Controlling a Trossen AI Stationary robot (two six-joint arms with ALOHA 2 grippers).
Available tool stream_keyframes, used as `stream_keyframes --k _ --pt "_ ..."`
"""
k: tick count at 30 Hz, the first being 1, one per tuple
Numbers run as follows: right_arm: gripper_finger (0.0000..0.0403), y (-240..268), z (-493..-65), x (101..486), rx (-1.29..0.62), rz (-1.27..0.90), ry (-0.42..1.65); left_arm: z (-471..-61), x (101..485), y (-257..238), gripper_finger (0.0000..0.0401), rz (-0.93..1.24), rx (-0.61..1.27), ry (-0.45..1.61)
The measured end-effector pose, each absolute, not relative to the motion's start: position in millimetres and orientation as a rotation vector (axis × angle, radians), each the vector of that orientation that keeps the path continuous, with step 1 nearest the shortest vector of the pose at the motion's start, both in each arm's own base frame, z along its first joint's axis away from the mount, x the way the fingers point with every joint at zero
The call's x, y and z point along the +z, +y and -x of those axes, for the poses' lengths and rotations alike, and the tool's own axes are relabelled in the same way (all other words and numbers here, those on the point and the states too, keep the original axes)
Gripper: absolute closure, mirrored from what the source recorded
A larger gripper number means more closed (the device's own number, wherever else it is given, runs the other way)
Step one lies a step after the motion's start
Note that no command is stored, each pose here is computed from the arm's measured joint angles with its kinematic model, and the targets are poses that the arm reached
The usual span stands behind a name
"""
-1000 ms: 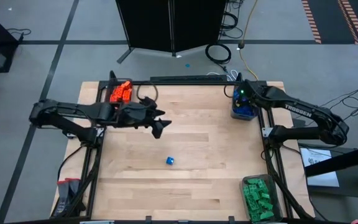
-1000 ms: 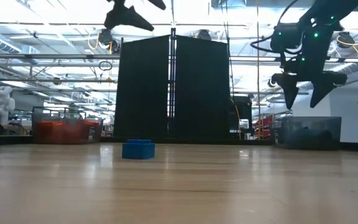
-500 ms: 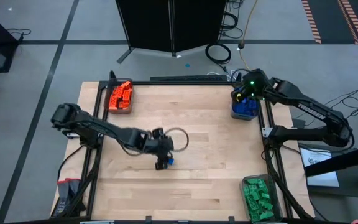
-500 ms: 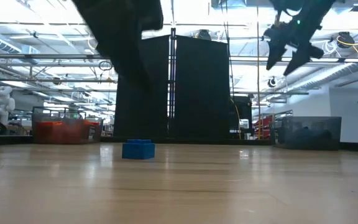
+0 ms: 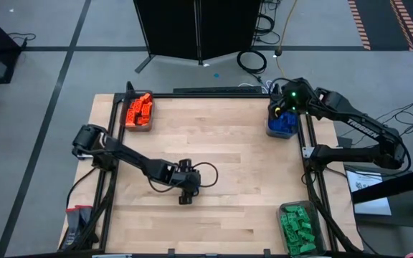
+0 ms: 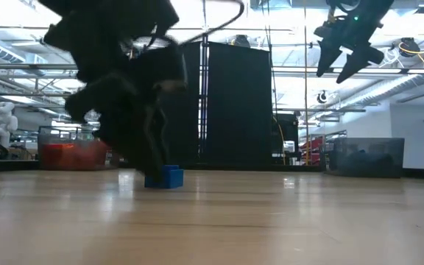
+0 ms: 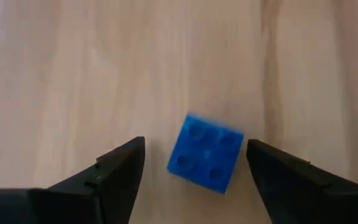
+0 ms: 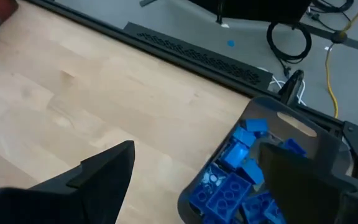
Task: Sort blocks
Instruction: Put the blue game piece into the top right black bin
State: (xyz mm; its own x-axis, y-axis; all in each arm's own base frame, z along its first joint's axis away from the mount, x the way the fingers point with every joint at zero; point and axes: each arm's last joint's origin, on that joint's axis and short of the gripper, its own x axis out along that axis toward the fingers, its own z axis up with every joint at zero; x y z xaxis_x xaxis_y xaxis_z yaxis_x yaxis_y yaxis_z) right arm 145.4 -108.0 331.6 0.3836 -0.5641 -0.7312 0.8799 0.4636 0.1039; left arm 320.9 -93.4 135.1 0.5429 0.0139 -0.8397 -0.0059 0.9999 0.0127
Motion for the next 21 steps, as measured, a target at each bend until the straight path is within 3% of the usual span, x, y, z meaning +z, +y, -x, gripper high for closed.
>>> stream_keyframes --k 8,11,16,21 --pt "0.0067 -107 -143 330 -0.982 -0.538 0.718 -320 114 -91 0.0132 0.014 -0.027 1.033" --pt "0.0067 -106 -143 329 -0.986 -0.549 0.719 -321 114 -91 0.0174 0.021 -0.034 1.025" --pt "0.0067 -105 -144 329 -0.981 -0.55 0.718 -322 116 -89 0.0276 0.047 -0.027 1.015" --pt "0.0067 -98 -152 335 -0.852 -0.506 0.669 -321 125 -88 0.0275 0.128 0.011 0.985"
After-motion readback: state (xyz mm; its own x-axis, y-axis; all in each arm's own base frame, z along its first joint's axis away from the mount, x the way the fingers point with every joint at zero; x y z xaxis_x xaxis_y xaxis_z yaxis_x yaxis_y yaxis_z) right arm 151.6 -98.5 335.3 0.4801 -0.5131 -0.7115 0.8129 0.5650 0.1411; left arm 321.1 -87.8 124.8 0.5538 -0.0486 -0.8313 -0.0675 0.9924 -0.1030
